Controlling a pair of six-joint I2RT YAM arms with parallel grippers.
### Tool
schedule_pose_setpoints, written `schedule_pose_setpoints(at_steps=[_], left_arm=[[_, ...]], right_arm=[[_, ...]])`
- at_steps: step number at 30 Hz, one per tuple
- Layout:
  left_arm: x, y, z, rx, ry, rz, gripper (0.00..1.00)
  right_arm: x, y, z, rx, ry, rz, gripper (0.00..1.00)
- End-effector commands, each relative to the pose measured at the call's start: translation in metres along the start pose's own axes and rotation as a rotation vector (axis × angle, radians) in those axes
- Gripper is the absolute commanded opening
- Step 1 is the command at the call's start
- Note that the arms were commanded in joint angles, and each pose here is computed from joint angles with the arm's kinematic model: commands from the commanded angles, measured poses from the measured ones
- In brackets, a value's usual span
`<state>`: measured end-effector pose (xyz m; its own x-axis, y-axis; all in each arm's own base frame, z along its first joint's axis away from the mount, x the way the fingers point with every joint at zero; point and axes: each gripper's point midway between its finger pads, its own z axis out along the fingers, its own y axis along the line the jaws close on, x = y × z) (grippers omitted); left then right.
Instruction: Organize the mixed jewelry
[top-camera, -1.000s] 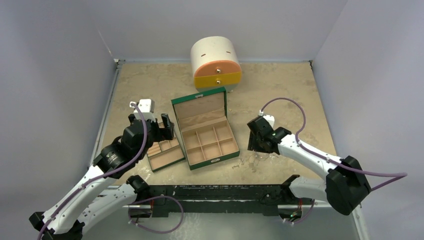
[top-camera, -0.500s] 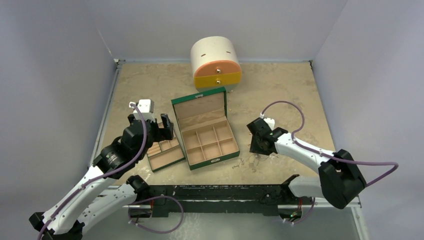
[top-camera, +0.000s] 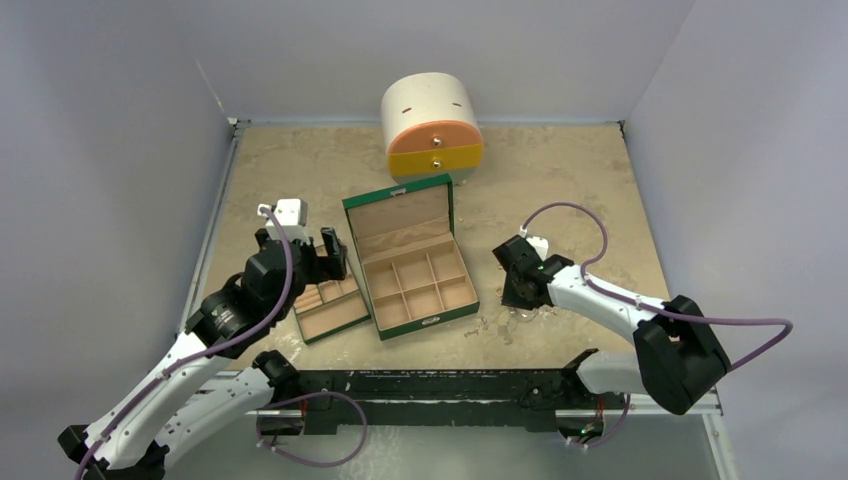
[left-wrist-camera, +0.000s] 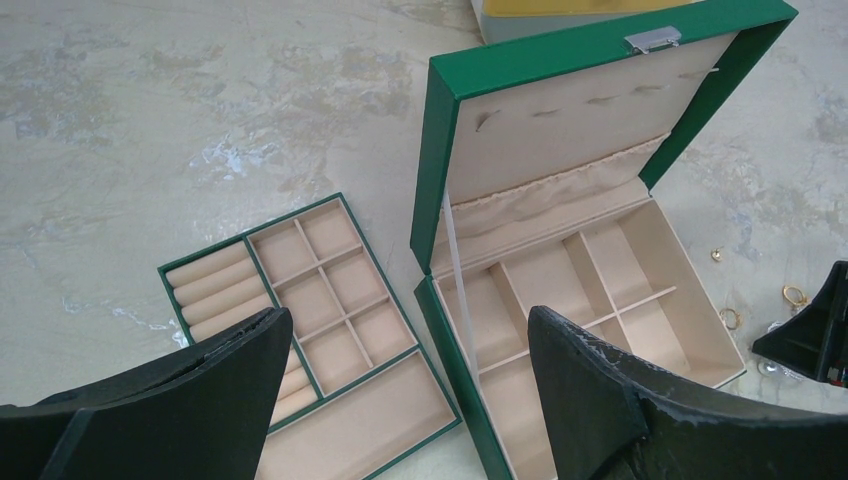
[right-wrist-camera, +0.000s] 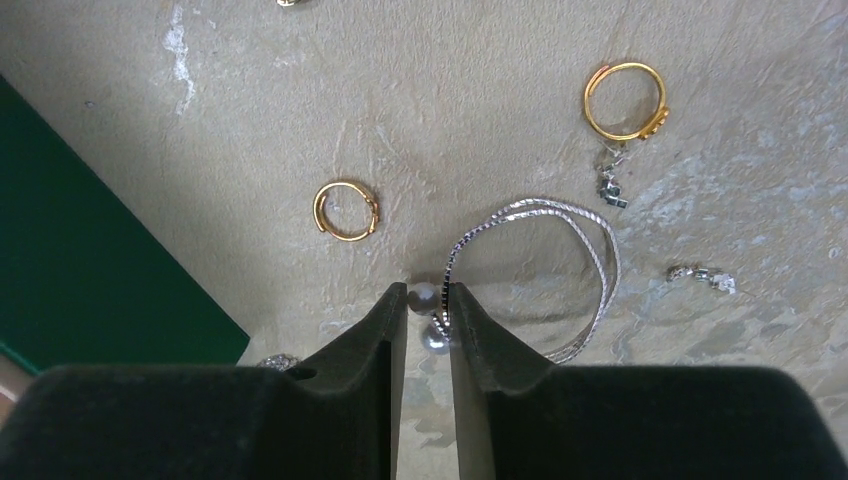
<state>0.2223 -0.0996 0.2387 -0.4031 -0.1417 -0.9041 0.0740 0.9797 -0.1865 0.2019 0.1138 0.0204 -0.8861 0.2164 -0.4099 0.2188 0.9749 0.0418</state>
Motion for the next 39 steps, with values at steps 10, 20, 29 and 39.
schedule_pose_setpoints(at_steps=[10, 20, 29, 39], left_arm=[[-0.013, -0.001, 0.0, 0.001, -0.054, -0.009, 0.88], [-0.013, -0.001, 0.0, 0.001, -0.055, -0.01, 0.88], [-0.013, -0.001, 0.0, -0.004, -0.055, -0.01, 0.88], [-0.013, -0.001, 0.0, -0.003, -0.056, -0.01, 0.88]], right_arm=[[0.003, -0.002, 0.002, 0.004, 0.01, 0.027, 0.26], [0.005, -0.003, 0.007, 0.025, 0.02, 0.027, 0.36], [0.005, -0.002, 0.007, 0.022, 0.019, 0.03, 0.2], [-0.02, 0.004, -0.019, -0.005, -0.045, 0.015, 0.05]])
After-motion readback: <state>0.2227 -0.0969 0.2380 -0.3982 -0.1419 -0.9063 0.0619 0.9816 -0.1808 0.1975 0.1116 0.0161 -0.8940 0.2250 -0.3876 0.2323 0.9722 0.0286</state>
